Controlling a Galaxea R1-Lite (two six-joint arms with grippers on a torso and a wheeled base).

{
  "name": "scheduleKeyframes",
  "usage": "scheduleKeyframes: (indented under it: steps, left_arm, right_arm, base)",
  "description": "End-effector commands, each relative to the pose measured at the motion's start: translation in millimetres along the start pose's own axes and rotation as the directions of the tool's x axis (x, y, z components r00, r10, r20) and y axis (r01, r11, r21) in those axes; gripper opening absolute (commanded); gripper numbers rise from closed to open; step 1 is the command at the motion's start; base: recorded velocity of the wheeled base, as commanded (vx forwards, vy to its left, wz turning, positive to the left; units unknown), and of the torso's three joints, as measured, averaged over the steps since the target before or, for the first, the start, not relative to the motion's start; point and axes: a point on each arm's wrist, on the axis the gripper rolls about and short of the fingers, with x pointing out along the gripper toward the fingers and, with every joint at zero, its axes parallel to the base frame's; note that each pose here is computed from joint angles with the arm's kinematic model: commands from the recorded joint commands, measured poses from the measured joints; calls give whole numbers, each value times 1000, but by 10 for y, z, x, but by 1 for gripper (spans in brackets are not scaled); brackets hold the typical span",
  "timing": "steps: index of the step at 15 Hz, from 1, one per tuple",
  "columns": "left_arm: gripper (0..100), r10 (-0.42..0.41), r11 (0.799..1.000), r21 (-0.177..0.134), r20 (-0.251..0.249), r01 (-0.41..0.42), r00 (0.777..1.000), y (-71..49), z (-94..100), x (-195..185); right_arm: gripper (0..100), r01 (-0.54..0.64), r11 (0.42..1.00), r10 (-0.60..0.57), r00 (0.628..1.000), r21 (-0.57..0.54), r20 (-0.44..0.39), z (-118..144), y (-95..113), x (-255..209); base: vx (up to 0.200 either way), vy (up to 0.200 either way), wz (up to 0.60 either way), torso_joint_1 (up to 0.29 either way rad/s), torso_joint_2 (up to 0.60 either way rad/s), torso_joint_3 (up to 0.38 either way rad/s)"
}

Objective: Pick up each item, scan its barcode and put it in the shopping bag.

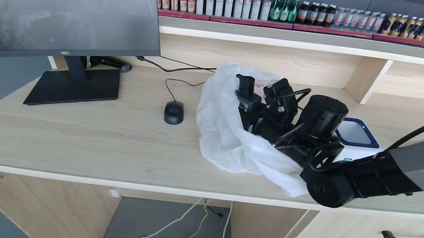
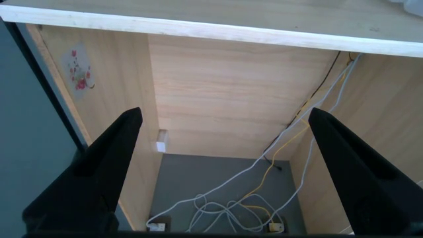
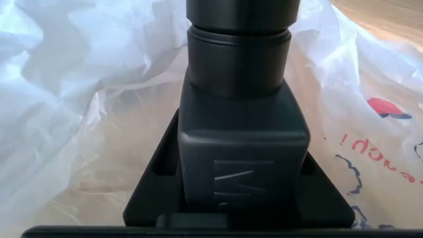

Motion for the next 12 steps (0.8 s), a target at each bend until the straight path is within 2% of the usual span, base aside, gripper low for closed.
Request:
scheduleKeyframes:
  steps: [1, 12]
  left_arm:
    - [100, -1, 1000, -1, 0, 1, 1000, 0, 0, 0]
    - [100, 1, 1000, -1, 0, -1, 1000, 0, 0, 0]
  right_arm:
    - [0, -13, 1000, 13, 999, 10, -41, -181, 46, 23]
    - [0, -17, 1000, 18, 998, 15, -54, -209, 59, 1]
  base:
    - [0, 0, 0, 0, 0, 0]
    - [0, 0, 0, 0, 0, 0]
